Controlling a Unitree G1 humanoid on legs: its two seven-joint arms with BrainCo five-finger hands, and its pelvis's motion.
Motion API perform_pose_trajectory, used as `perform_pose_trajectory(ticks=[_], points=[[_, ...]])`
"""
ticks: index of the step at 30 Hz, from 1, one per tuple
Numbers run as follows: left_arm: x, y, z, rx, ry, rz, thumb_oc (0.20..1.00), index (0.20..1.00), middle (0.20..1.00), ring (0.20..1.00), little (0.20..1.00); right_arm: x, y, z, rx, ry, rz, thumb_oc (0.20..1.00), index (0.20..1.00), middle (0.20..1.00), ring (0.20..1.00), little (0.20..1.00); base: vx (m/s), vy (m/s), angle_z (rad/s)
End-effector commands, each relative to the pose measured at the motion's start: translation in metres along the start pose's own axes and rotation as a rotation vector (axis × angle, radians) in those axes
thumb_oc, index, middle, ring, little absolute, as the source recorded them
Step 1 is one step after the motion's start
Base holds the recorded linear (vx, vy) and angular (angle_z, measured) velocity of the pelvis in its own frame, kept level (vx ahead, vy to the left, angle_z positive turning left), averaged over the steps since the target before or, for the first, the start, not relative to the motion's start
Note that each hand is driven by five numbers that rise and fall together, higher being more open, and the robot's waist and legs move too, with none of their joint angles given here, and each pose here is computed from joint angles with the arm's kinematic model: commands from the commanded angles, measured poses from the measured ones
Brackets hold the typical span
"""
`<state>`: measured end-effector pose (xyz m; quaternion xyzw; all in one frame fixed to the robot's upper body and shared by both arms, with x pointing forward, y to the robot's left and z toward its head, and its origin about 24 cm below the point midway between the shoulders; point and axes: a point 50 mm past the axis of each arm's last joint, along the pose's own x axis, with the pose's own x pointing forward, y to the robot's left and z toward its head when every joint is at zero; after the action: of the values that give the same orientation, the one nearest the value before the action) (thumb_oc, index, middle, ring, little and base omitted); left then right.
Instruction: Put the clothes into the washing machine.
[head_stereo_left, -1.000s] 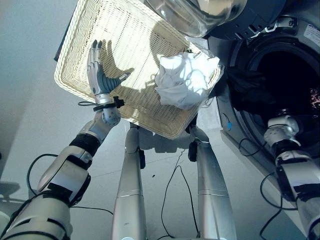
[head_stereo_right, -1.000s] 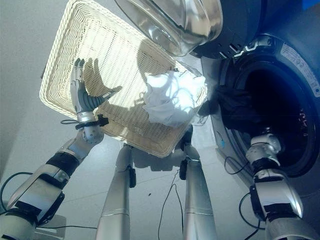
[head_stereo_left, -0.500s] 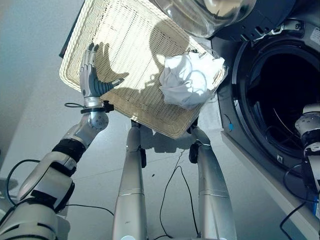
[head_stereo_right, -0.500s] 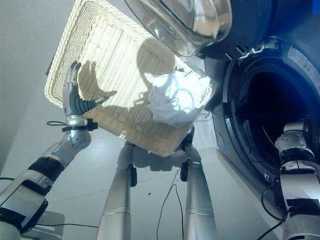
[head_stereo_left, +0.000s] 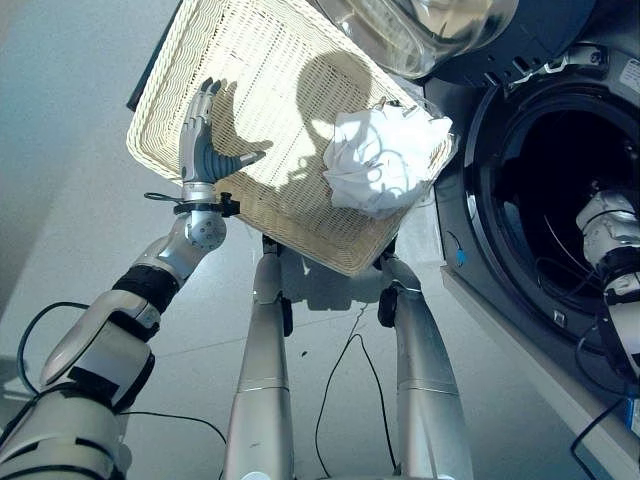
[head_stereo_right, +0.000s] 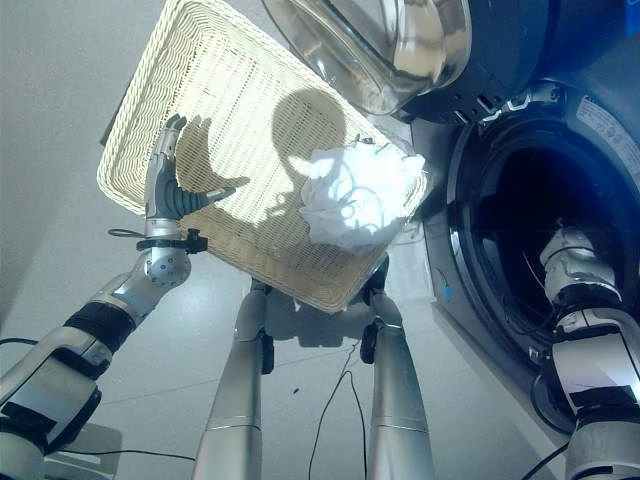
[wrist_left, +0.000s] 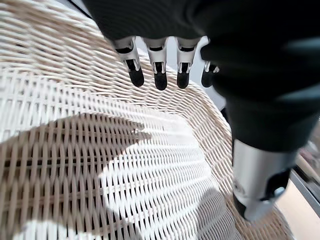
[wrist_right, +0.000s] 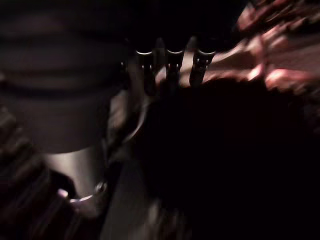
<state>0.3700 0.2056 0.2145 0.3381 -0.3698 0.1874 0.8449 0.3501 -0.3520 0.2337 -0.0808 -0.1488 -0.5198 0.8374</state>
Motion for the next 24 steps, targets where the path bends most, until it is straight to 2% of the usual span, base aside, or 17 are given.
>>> perform_pose_trajectory(ticks=[1, 4, 11, 24], points=[[0.012, 0.001, 0.013, -0.117, 0.007, 0.117, 1.000, 1.000, 1.000, 1.000, 1.000, -0.012, 0.005, 0.002, -0.134, -0.141, 0.016, 1.000, 1.000, 1.000, 1.000, 1.000, -0.03, 0.069, 0.03], [0.006, -0.002, 0.013, -0.139, 0.020, 0.152, 1.000, 1.000, 1.000, 1.000, 1.000, -0.038, 0.019, -0.011, -0.174, -0.209, 0.092, 1.000, 1.000, 1.000, 1.000, 1.000, -0.02, 0.055, 0.03], [0.001, -0.002, 0.011, -0.159, 0.041, 0.192, 1.000, 1.000, 1.000, 1.000, 1.000, -0.073, 0.033, -0.020, -0.284, -0.391, 0.234, 1.000, 1.000, 1.000, 1.000, 1.000, 0.00, 0.005, 0.00], [-0.016, -0.005, 0.005, -0.173, 0.080, 0.241, 1.000, 1.000, 1.000, 1.000, 1.000, -0.128, 0.037, -0.030, -0.206, -0.504, 0.451, 1.000, 1.000, 1.000, 1.000, 1.000, 0.00, 0.026, -0.03]])
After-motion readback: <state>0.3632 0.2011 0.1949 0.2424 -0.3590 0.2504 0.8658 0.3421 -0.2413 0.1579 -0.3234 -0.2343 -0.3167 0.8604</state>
